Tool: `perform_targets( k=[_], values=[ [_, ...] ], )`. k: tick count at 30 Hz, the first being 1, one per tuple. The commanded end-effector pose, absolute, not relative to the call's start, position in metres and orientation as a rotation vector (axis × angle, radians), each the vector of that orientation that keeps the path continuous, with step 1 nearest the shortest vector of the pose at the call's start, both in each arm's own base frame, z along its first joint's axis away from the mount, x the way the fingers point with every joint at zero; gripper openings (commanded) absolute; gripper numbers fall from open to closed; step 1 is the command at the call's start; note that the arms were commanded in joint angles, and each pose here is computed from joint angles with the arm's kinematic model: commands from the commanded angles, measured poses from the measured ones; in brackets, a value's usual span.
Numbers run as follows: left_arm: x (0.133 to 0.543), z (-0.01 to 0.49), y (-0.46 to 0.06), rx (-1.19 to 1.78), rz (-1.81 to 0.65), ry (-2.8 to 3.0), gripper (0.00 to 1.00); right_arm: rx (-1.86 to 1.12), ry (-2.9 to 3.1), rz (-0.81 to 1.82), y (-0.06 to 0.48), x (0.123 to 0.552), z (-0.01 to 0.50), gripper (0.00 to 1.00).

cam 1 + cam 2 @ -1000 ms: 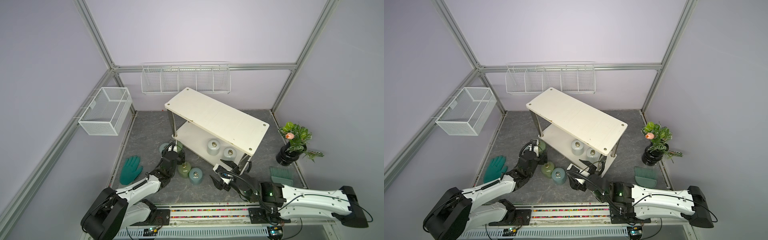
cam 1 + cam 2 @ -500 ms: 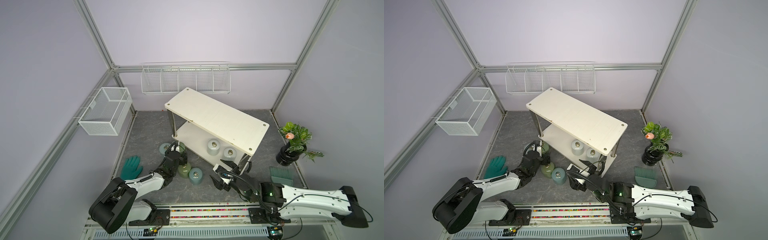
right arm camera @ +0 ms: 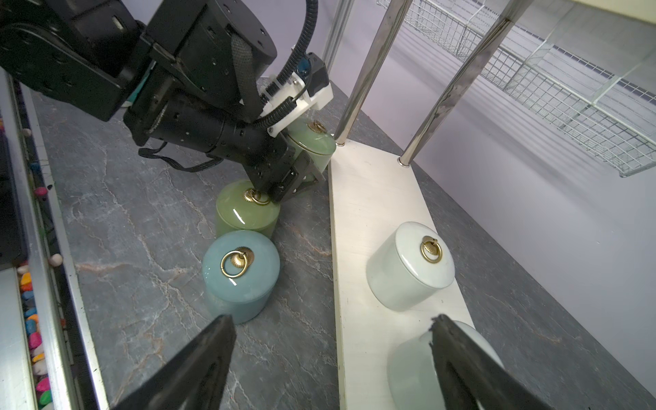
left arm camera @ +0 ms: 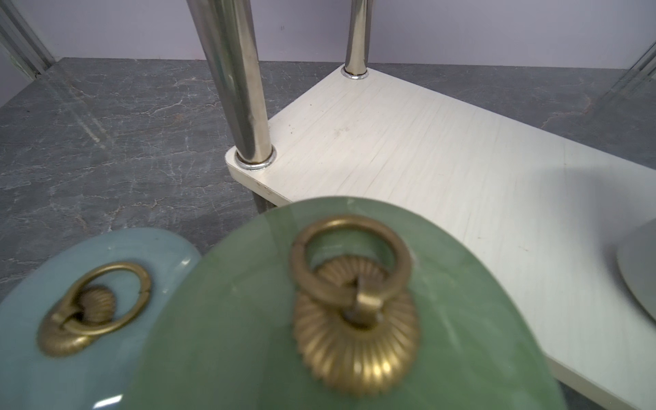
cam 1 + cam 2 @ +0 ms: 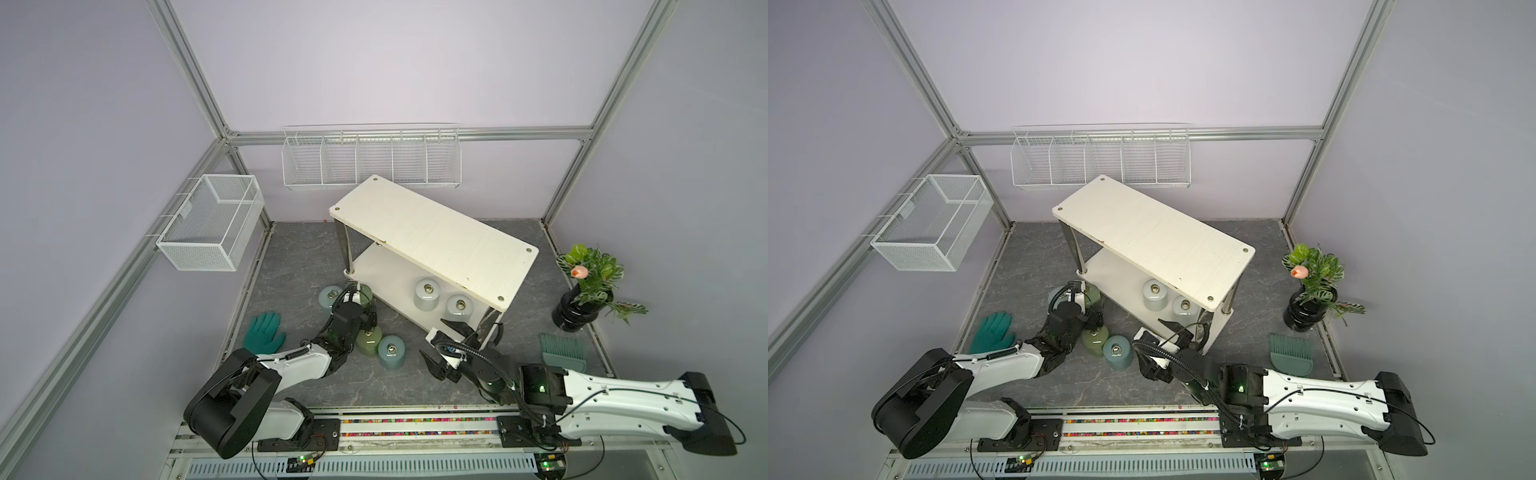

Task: Remove the tea canisters from the shelf
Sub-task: Adjust the tea canister at the center of the board.

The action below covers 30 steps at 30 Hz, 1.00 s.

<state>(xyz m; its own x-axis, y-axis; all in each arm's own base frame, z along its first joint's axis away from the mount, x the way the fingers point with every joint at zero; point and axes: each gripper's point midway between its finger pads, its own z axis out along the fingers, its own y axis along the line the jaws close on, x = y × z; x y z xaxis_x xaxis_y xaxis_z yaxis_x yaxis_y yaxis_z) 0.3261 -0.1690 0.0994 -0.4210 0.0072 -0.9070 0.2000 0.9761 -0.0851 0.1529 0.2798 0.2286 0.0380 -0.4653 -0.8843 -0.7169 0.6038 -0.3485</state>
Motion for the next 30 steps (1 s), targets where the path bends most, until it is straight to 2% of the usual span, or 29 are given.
perform_targets(
  k=[1,15,30],
  values=[
    [0.326,0.105,-0.180,0.147,-0.265,1.964,0.63,-1.006,1.598,0.266,0.282,0.153,0.234,0.89],
    [0.316,0.090,-0.185,0.163,-0.265,1.999,0.62,-1.008,1.601,0.268,0.283,0.153,0.231,0.89],
    [0.320,0.092,-0.156,0.051,-0.135,1.983,0.61,-1.011,1.602,0.279,0.285,0.151,0.231,0.89]
  ],
)
